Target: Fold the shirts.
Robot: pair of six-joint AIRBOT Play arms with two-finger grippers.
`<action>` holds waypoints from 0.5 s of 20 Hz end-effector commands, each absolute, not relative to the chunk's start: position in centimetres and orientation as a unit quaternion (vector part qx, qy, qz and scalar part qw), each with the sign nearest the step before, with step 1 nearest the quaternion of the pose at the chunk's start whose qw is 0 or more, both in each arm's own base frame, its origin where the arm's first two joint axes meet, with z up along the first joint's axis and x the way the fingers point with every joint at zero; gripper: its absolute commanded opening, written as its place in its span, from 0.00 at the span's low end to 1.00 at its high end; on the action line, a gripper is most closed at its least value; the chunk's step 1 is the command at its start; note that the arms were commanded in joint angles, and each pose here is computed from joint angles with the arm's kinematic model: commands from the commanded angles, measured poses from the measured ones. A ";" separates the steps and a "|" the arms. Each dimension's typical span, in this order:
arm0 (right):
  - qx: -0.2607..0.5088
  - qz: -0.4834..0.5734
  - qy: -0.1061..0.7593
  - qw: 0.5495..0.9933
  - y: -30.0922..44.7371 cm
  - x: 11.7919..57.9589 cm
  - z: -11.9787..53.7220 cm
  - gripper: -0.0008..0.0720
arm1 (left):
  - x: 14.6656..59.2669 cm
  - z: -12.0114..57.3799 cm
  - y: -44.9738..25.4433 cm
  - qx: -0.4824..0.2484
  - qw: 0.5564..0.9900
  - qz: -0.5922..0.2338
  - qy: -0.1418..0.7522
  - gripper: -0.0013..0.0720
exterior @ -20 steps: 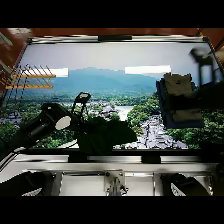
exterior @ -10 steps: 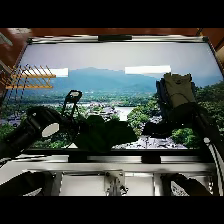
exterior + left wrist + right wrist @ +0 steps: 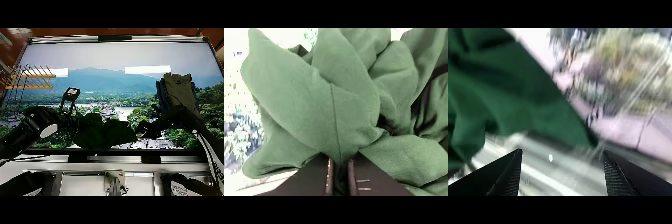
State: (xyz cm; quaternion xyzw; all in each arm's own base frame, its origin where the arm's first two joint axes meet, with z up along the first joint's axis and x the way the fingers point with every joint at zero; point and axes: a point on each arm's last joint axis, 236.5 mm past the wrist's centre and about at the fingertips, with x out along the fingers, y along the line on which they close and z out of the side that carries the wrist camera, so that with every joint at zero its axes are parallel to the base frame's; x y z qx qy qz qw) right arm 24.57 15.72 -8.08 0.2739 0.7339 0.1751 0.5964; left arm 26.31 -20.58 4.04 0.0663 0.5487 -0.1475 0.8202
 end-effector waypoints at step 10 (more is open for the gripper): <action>0.222 0.183 0.755 0.590 19.7 23.1 -11.6 0.82 | 26.9 4.4 -21.0 0.061 0.828 -0.154 0.535 0.08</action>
